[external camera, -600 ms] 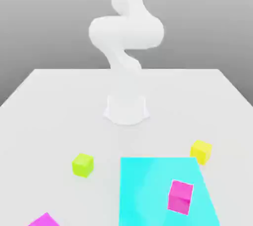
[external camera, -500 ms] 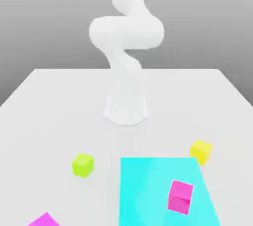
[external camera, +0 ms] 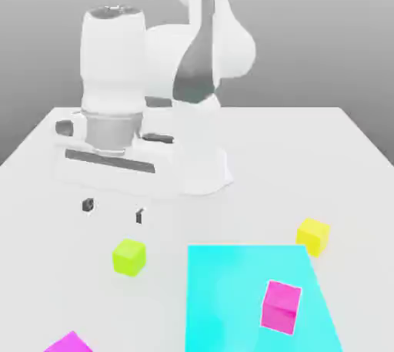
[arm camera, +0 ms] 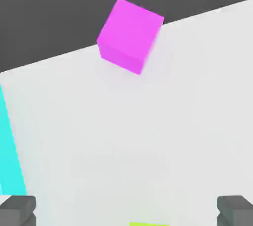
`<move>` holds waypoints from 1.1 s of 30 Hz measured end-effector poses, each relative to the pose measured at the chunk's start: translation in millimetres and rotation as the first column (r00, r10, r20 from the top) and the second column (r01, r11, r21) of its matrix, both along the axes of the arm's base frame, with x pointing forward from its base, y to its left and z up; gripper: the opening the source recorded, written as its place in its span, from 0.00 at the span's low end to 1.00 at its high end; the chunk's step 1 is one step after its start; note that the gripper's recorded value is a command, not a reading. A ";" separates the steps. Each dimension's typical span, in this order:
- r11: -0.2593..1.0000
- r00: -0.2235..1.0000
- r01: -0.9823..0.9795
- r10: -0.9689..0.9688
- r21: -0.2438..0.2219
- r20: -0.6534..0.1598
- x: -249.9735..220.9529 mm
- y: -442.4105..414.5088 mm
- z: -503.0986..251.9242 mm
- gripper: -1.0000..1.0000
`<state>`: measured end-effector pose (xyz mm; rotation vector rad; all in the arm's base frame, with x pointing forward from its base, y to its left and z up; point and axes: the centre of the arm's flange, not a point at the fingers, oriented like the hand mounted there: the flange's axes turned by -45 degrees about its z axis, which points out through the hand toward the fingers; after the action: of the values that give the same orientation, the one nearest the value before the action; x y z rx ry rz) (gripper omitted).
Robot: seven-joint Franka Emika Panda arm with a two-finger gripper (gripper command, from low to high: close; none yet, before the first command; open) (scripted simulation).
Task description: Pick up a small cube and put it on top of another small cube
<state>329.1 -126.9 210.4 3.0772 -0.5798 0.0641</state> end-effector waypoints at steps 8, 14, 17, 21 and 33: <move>1.000 0.999 0.019 -0.019 0.015 -0.038 -16.2 -0.5 -78.1 0.50; 1.000 0.999 0.019 -0.018 0.016 -0.038 -16.9 -0.1 -84.1 0.00; 1.000 0.999 0.020 -0.019 0.017 -0.038 -16.2 -0.1 -78.9 0.00; 1.000 0.999 0.020 -0.020 0.017 -0.037 -15.0 -0.5 -48.4 0.00; 0.999 0.999 0.024 -0.023 0.041 -0.036 77.3 -27.1 -1.9 0.00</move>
<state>406.4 -154.0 208.6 3.1035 -0.6232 -0.0022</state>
